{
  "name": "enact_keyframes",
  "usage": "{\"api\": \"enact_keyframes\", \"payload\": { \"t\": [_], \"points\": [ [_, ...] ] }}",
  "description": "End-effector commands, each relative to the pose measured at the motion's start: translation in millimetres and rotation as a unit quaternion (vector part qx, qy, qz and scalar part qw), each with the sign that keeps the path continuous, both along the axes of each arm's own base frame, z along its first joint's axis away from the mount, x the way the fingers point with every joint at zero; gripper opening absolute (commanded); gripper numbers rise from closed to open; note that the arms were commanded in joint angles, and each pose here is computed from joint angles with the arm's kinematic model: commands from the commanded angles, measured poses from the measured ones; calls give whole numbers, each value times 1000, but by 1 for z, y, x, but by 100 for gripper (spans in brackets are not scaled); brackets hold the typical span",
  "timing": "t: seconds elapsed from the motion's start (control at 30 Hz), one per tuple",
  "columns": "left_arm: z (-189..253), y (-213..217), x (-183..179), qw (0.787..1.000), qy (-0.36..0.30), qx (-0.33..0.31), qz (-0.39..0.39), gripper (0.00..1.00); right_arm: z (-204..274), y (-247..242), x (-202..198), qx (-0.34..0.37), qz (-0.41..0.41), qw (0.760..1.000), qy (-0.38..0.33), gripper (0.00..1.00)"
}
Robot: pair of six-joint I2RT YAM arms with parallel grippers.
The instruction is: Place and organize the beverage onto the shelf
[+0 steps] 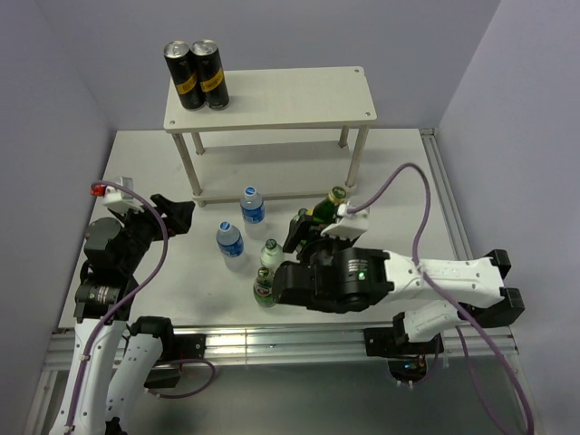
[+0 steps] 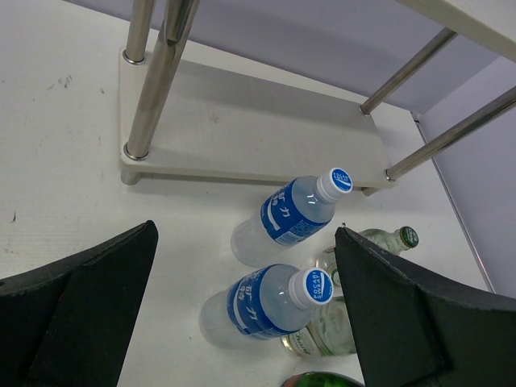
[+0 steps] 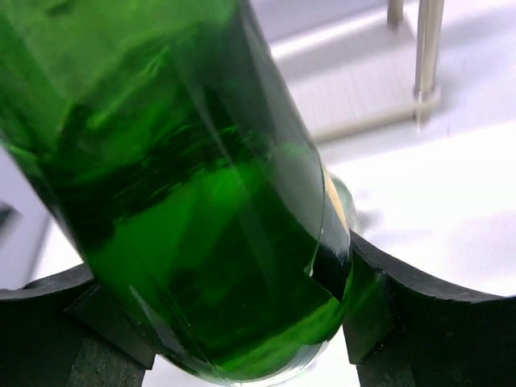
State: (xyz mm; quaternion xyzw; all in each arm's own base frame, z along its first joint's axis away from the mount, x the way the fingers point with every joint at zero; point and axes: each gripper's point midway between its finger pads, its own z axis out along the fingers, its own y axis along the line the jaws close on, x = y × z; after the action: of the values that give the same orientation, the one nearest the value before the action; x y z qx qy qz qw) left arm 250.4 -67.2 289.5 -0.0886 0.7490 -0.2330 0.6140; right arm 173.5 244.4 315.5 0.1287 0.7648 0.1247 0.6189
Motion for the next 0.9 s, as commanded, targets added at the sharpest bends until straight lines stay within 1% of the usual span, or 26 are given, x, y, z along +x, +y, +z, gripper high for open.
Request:
{"api": "enact_keyframes", "payload": {
  "t": [0.0, 0.03, 0.07, 0.1, 0.17, 0.2, 0.23, 0.27, 0.3, 0.33, 0.37, 0.4, 0.43, 0.47, 0.5, 0.53, 0.57, 0.6, 0.63, 0.67, 0.7, 0.73, 0.77, 0.8, 0.83, 0.87],
  "points": [
    [11, 3, 1, 1000, -23, 11, 4, 99, 104, -57, 24, -99, -93, 973, -184, 0],
    [11, 4, 1, 1000, -24, 11, 6, 99, 117, -57, 26, -130, -105, 969, -183, 0],
    [12, 4, 0, 1000, -24, 11, 6, 99, 123, -56, 28, -144, -113, 967, -180, 0],
    [11, 4, 1, 1000, -24, 11, 6, 100, 139, -64, 36, -141, -139, 965, -174, 0],
    [12, 4, 0, 1000, -25, 11, 7, 99, 140, -58, 48, -216, -160, 950, -158, 0],
    [12, 4, 0, 1000, -25, 11, 8, 99, 153, -67, 56, -217, -186, 947, -150, 0],
    [11, 4, 0, 1000, -24, 12, 8, 99, 149, -59, 63, -278, -192, 932, -136, 0],
    [12, 5, 0, 1000, -25, 12, 10, 99, 151, -59, 68, -297, -200, 925, -128, 0],
    [12, 6, 0, 1000, -25, 12, 11, 99, 162, -67, 74, -294, -219, 923, -119, 0],
    [13, 5, 0, 1000, -26, 12, 10, 99, 159, -61, 79, -332, -221, 911, -108, 0],
    [12, 6, 0, 1000, -25, 12, 12, 99, 161, -64, 80, -336, -225, 909, -104, 0],
    [13, 6, 0, 999, -26, 12, 13, 99, 164, -63, 81, -316, -226, 916, -97, 0],
    [12, 6, 0, 1000, -25, 12, 13, 99, 166, -69, 83, -362, -216, 904, -65, 0],
    [12, 6, 0, 1000, -25, 13, 13, 99, 164, -69, 91, -368, -199, 907, -42, 0],
    [12, 6, 1, 1000, -25, 13, 13, 99, 147, -44, 107, -344, -149, 927, -25, 0],
    [12, 6, 1, 1000, -25, 13, 13, 99, 157, -64, 113, -384, -119, 915, -12, 0],
    [12, 7, 0, 1000, -25, 13, 14, 99, 160, -66, 117, -372, -104, 922, -25, 0],
    [12, 7, 0, 999, -26, 13, 15, 99, 154, -49, 129, -322, -93, 940, -65, 0],
    [13, 7, 0, 999, -26, 13, 15, 99, 178, -74, 119, -303, -96, 944, -90, 0],
    [14, 7, -1, 999, -29, 13, 16, 99, 186, -77, 119, -271, -95, 952, -104, 0],
    [13, 8, -1, 999, -28, 13, 16, 99, 203, -86, 116, -256, -76, 958, -107, 0],
    [13, 8, -1, 999, -29, 13, 17, 99, 208, -71, 123, -208, -38, 970, -119, 0],
    [14, 8, 0, 999, -29, 14, 18, 99, 215, -83, 132, -196, -43, 972, -122, 0],
    [13, 9, 0, 999, -28, 14, 19, 99, 223, -85, 136, -182, -37, 974, -133, 0],
    [13, 9, 0, 999, -27, 13, 19, 99, 228, -78, 140, -172, -12, 974, -147, 0],
    [13, 9, 0, 999, -27, 13, 19, 99, 231, -80, 144, -167, -14, 974, -152, 0]
  ]
}}
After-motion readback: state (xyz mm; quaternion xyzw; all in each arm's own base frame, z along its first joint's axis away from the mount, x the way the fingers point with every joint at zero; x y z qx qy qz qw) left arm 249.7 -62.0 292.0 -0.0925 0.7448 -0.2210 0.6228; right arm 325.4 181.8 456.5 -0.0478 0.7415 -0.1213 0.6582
